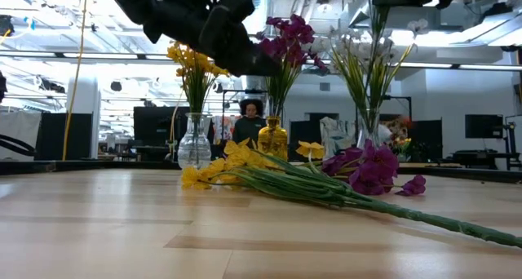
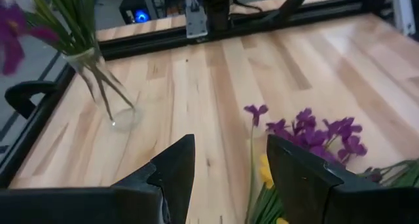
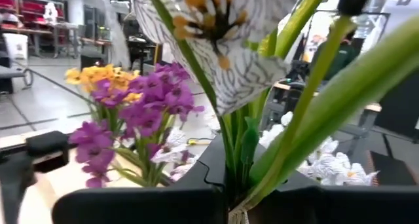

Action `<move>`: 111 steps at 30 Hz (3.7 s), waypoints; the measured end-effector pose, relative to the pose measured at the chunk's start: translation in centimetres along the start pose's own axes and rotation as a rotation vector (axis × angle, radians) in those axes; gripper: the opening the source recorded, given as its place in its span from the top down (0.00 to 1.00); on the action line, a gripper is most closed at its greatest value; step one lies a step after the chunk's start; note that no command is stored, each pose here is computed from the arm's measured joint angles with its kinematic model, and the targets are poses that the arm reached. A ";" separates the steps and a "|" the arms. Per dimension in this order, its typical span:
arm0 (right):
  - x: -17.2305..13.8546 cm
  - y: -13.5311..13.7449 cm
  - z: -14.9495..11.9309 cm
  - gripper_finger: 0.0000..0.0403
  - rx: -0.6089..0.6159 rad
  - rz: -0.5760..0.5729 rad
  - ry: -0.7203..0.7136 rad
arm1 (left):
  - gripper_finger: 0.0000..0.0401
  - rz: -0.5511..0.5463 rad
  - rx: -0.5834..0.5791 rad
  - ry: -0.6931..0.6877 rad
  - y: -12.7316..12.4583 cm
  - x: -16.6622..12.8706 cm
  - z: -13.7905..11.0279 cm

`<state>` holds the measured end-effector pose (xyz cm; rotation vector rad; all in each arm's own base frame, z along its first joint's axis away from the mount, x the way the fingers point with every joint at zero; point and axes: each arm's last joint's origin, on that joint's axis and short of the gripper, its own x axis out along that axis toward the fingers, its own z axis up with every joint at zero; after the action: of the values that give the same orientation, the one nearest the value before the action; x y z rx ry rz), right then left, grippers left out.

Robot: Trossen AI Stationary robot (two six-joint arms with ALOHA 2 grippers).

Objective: Sort flowers into vase by color
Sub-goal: Put the white flowers into the right transparent vase

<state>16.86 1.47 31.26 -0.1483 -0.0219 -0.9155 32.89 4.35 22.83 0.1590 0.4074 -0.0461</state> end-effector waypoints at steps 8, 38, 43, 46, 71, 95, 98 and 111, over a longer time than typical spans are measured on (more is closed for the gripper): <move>1.1 -0.4 -0.2 0.88 -0.054 0.001 -0.011 | 0.56 0.026 0.075 -0.071 0.4 0.0 0.6; 0.4 -2.4 -0.1 0.88 -0.046 0.002 0.010 | 0.56 0.088 -0.014 -0.078 3.0 -0.6 0.2; 0.8 -2.3 -1.1 0.88 -0.058 -0.010 0.071 | 0.56 0.087 -0.016 -0.079 3.0 -0.6 0.2; 1.2 -2.1 -1.8 0.88 -0.084 -0.025 0.103 | 0.56 0.087 -0.017 -0.079 3.0 -0.6 0.2; 4.7 0.0 -5.3 0.86 -0.273 -0.112 0.248 | 0.56 0.086 -0.040 -0.079 3.0 -0.5 0.2; 5.4 0.2 -6.1 0.76 -0.351 -0.130 0.282 | 0.56 0.084 -0.053 -0.073 2.9 -0.5 0.1; 5.4 0.2 -6.1 0.72 -0.306 -0.140 0.278 | 0.56 0.084 -0.053 -0.073 2.9 -0.5 0.1; 5.4 0.1 -6.0 0.51 -0.140 -0.192 0.261 | 0.56 0.084 -0.053 -0.073 2.9 -0.5 0.1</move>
<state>19.92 -3.53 25.73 -0.1571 0.2743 -1.1226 32.68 7.24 23.60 0.1215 0.3283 0.0417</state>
